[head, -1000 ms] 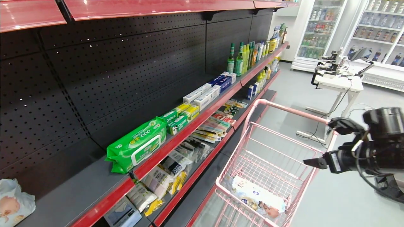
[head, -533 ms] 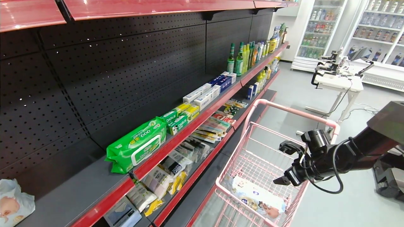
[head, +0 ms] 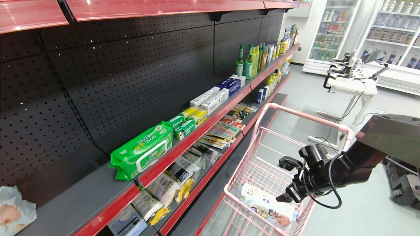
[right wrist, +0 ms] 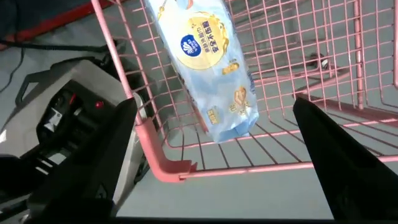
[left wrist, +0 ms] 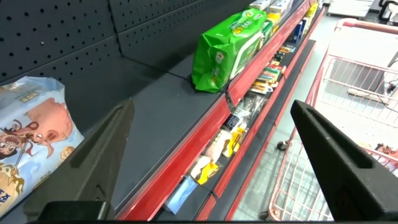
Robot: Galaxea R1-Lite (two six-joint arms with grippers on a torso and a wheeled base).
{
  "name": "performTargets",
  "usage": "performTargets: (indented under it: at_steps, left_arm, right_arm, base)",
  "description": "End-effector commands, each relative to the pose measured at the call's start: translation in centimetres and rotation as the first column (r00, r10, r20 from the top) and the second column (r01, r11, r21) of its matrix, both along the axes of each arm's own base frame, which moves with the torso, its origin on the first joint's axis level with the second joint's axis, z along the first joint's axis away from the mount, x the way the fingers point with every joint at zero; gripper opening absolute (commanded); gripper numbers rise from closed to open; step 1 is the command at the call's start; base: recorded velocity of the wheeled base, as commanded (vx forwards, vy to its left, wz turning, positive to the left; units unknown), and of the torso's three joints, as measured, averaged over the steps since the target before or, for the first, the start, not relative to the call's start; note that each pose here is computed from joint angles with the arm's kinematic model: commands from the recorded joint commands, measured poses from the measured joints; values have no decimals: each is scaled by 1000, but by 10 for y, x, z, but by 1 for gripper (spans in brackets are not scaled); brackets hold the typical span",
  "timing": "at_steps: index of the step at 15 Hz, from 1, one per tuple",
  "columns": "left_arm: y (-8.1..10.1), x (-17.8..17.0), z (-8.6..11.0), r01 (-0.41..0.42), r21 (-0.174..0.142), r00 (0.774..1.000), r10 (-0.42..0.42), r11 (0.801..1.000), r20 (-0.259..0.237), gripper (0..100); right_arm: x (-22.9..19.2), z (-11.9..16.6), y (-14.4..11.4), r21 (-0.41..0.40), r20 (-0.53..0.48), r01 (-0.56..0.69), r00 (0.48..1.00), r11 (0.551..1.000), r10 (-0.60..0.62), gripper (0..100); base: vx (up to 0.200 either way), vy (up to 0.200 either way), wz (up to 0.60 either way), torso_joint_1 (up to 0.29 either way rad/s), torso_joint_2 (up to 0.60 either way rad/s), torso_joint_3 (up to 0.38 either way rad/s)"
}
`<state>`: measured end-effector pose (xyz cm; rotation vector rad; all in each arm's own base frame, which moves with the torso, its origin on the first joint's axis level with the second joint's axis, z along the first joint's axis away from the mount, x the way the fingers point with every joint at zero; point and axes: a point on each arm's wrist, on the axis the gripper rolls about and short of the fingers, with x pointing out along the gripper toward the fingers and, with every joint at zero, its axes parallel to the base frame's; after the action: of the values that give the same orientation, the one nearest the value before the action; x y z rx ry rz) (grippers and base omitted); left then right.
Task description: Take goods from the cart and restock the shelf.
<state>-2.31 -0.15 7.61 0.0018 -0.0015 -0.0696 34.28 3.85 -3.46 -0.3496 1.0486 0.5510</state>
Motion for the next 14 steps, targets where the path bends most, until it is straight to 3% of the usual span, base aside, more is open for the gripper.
performTargets:
  at_steps: [1,14]
  left_arm:
    - [0,0,0,-1,0,1000,1,1000,0,100]
    - [0,0,0,-1,0,1000,1,1000,0,100]
  right_arm:
    - [0,-3,1,-1,-8,-5,1000,1000,5,100]
    - [-5,-11,-6,-49,-1,-147,989,988,148,100]
  base:
    - [0,0,0,-66,56,46]
    - [0,0,0,-103,228,123]
